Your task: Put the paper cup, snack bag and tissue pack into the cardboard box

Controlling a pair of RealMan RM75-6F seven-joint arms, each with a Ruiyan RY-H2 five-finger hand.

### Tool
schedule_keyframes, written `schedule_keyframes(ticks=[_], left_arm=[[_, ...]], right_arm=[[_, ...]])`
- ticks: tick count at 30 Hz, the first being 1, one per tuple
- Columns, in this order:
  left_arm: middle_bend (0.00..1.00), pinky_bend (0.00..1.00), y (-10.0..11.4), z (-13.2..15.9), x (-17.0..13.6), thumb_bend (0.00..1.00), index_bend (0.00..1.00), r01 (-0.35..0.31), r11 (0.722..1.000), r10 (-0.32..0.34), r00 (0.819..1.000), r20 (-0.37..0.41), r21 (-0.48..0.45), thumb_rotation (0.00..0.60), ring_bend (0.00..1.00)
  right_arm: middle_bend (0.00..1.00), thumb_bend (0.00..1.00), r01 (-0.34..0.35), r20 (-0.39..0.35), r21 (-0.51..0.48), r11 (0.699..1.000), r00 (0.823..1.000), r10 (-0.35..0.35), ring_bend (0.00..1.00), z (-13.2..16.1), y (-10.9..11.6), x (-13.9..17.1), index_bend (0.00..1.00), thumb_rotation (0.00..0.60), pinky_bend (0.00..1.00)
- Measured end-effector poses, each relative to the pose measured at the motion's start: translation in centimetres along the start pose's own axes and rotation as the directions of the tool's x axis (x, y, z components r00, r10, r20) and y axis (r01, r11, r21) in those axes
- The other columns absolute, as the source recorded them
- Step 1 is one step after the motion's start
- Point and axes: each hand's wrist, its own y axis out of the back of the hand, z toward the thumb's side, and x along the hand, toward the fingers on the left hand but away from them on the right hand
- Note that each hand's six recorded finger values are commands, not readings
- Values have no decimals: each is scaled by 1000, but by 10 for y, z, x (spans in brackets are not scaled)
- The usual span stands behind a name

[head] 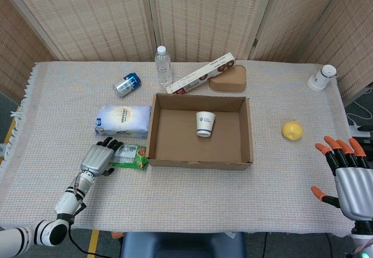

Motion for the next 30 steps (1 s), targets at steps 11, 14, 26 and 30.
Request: schedule_keyframes(ticks=[11,14,26,30], left_arm=[[308,397,-12,-5,13,338,292,14,1000,-13,1000,-26,3,600,225],[418,483,-13,-5,15,362,388,18,1000,-18,999,-29,13,600,319],[917,882,-6,-12,8,485,767,-9,998,11,999,-34,65,600,757],[969,922,-1,-16,3,501,775,-15,998,17,999,-39,64,600,803]], right_arm=[[104,0,-5,3,6,1000,1000,5,0,0,-2,-3,193,600,0],[104,0,-4,6,6,1000,1000,4,0,-1,-2,-3,193,600,0],[104,0,0,3,1,1000,1000,0,0,-1,0,-2,192,600,0],[104,0,3,0,-2,1000,1000,-3,0,0,0,-2,192,600,0]])
